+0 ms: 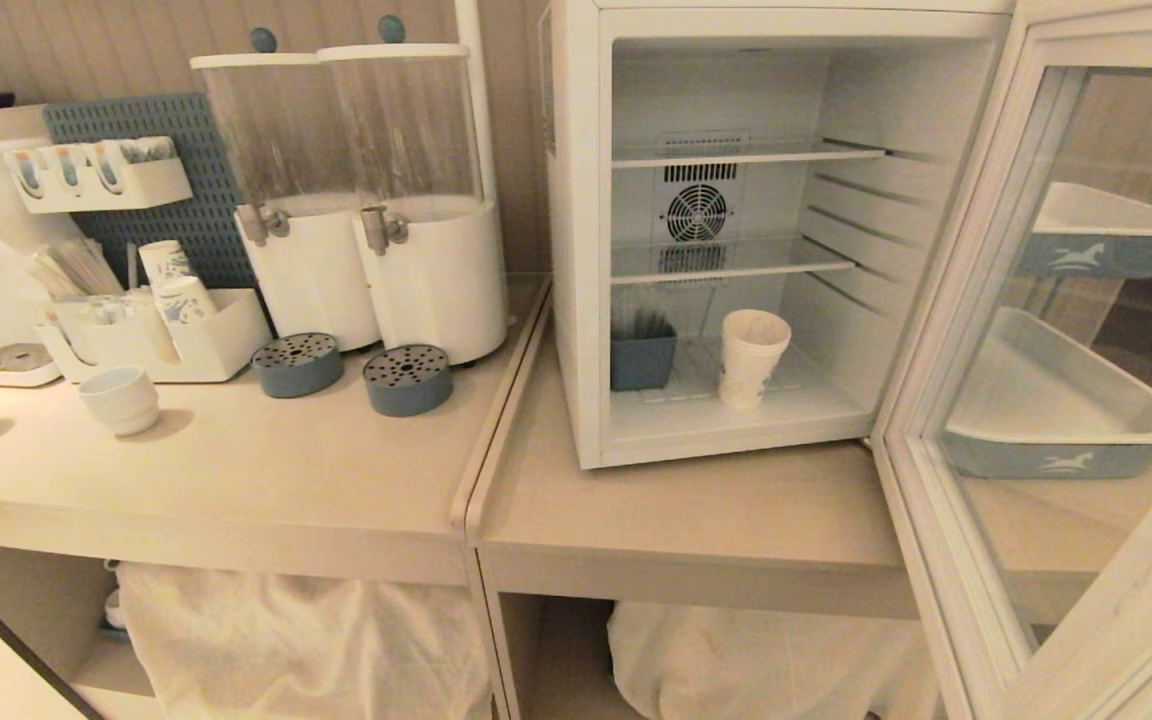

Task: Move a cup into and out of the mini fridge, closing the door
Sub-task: Take the paper cup out of the freezer

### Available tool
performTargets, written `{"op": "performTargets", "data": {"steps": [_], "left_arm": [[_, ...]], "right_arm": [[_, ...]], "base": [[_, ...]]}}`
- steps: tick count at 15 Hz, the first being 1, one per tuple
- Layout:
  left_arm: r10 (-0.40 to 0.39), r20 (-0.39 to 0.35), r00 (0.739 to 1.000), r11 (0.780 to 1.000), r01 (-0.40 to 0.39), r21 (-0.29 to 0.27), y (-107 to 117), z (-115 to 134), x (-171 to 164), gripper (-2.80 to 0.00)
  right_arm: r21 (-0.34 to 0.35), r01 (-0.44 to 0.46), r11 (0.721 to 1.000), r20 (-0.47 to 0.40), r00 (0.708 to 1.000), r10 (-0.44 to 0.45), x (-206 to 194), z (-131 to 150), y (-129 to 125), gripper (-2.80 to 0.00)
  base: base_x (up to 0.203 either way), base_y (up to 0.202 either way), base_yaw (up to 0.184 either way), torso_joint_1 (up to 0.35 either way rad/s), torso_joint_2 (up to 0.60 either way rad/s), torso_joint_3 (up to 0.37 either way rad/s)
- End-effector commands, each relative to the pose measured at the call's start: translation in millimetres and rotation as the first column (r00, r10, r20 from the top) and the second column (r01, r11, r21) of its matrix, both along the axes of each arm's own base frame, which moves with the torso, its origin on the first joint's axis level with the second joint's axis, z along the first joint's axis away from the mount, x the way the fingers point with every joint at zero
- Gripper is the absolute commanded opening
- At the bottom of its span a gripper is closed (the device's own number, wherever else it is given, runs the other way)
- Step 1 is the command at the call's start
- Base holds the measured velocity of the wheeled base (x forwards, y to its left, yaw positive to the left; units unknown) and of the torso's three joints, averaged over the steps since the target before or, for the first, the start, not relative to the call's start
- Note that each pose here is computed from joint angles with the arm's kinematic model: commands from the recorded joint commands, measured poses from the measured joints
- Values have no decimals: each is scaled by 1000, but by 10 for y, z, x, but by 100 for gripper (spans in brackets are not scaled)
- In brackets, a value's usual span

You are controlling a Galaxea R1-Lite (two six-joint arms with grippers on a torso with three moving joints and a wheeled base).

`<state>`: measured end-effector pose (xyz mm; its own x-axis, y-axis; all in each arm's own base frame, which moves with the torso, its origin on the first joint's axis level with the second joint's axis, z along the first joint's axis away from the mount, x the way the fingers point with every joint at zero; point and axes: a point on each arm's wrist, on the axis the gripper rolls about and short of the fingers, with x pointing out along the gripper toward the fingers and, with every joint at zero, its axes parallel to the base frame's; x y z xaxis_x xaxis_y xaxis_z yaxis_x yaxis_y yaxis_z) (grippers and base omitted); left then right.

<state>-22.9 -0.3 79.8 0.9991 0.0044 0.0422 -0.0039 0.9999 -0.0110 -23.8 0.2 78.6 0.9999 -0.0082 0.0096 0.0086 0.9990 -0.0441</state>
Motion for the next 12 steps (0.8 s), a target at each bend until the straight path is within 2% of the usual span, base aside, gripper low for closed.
{"op": "performTargets", "data": {"steps": [1,12], "left_arm": [[0,-13,1000,1000,0,-1,0,-38,11,0],[1,-15,1000,1000,-1,10,0,-39,11,0]], "right_arm": [[-23,-8,1000,-9,1000,7,11,-34,1,-280],[-17,-5,1000,-14,1000,5,11,-34,1,-280]], "base": [[0,0,0,0,0,0],[0,0,0,0,0,0]]}}
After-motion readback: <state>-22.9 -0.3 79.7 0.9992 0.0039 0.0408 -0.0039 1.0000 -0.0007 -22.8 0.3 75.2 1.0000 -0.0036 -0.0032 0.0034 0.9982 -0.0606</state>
